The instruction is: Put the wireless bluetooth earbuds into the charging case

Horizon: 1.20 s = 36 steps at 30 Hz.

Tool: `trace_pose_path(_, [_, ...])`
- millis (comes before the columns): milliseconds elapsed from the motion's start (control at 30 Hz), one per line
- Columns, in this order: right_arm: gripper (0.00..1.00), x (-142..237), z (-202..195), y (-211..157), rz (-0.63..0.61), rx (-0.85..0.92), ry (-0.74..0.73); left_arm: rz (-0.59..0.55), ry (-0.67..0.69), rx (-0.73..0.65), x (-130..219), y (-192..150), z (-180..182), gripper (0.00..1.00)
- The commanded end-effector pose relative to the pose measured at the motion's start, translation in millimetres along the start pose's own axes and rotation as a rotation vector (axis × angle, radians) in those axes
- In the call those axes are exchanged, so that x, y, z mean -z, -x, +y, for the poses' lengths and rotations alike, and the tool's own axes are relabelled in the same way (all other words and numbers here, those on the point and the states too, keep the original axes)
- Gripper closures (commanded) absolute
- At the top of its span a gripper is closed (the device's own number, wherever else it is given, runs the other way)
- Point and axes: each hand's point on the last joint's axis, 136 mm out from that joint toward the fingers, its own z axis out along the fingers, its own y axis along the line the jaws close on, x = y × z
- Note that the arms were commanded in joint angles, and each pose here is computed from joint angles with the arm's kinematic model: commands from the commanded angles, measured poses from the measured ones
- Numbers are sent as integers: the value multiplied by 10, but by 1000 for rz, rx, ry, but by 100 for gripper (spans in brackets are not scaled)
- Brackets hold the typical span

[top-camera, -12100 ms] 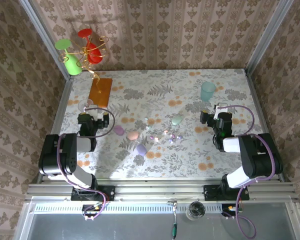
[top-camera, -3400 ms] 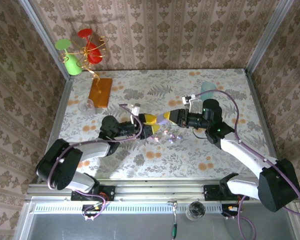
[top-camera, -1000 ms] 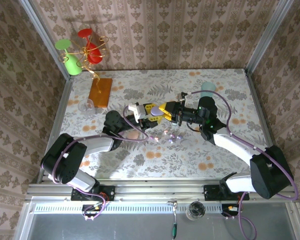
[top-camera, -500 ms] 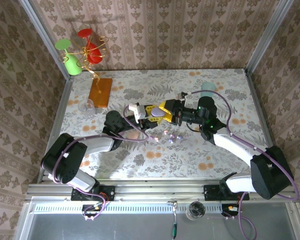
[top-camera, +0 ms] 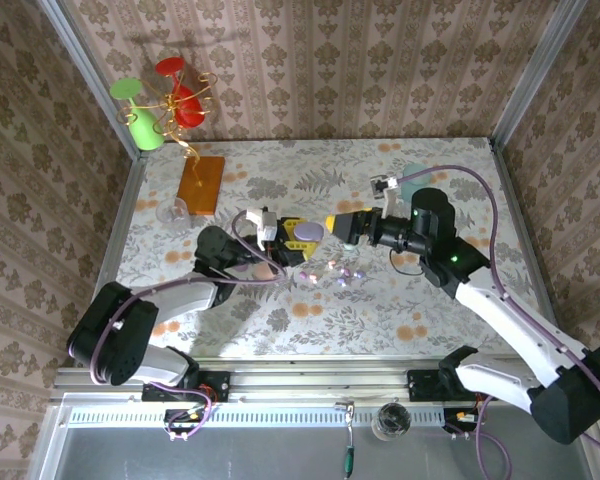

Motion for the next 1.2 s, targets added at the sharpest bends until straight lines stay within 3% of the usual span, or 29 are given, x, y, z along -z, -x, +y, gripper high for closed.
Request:
trace_pose_path(0, [8,-3,79,-214,111,426,-75,3,-76,26,22,35,-192,70])
trace_pose_path(100, [7,-120,164,-251,139,512,-67,0,-81,21,18,47,-222,69])
trace_pose_path(367, [6,-331,25,-259,154,535,-122,-10,-82,8,-2,78,-253,69])
trace_pose_path(600, [10,-215,-27,-6,22,462,-208,8,-100,-18,39,-21,-322,70])
trace_pose_path(733, [11,-188,-26,8,16,454,-207,13,-117,-14,48,-29,-364,70])
trace_pose_path(1167, [27,-262,30,-134,93,417,-96,13,-179,-27,55,49,-498,70])
